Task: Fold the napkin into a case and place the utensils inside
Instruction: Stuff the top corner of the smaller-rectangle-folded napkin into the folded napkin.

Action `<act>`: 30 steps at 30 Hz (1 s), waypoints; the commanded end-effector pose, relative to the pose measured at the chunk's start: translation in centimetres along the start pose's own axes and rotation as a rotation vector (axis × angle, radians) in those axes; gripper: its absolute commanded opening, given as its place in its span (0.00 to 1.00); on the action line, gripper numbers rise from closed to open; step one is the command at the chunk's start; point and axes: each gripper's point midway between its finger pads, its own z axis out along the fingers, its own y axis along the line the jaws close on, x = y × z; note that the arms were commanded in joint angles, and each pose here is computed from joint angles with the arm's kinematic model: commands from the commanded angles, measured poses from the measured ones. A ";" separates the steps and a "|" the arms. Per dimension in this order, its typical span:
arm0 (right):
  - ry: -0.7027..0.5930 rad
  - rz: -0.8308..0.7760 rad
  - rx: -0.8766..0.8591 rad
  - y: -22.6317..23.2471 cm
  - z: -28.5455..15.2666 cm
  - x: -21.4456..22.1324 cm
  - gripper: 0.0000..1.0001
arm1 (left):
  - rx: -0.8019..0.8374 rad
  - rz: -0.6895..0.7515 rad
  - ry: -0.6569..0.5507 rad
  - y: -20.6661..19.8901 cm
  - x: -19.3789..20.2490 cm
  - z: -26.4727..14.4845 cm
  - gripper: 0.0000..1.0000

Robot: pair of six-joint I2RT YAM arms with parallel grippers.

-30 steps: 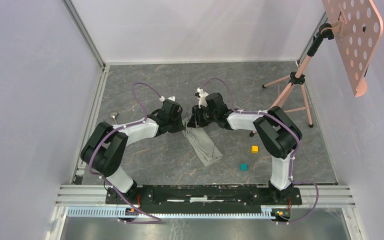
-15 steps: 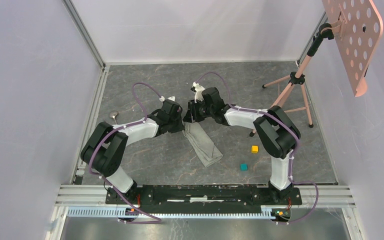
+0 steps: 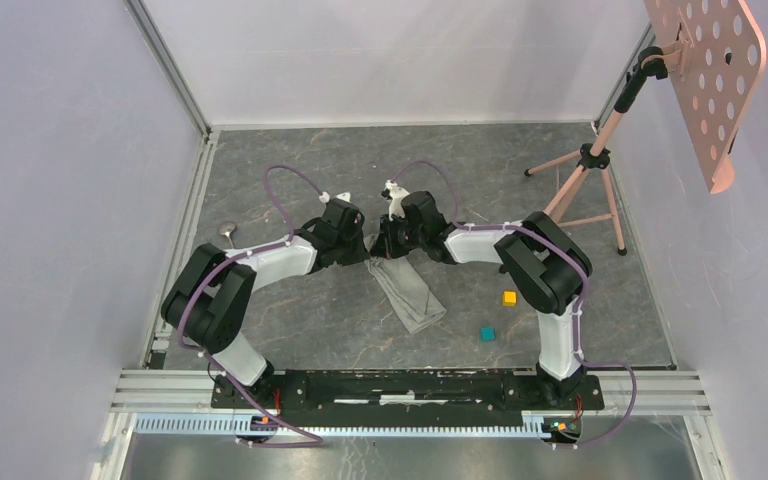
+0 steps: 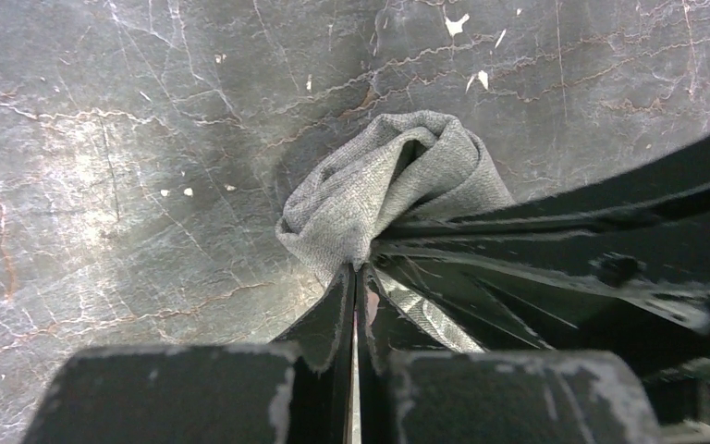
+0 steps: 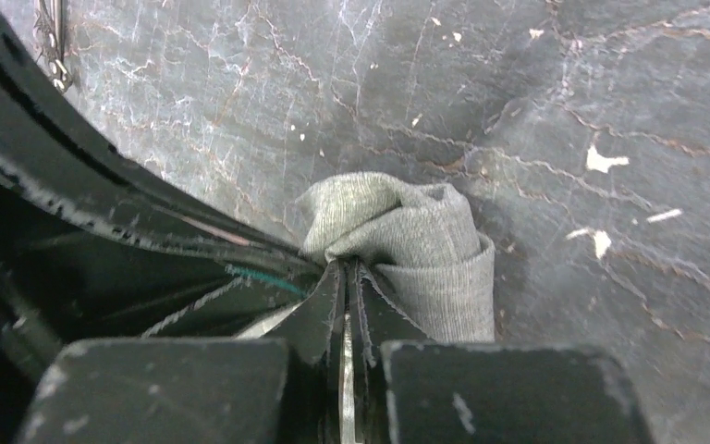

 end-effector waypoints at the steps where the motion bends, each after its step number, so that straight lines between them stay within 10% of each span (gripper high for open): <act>1: -0.050 0.006 -0.010 0.0 2.4 -0.1 0.03 | 0.087 -0.014 -0.060 -2.2 -2.0 -1.1 0.02; 16: -0.100 0.010 -0.161 2.7 -3.6 -2.4 0.42 | 0.051 -0.015 -0.007 -0.7 -0.2 -0.7 0.02; 30: -0.059 -0.004 -0.160 2.0 0.3 -1.3 0.19 | 0.103 0.003 -0.019 -2.2 -1.4 -1.5 0.02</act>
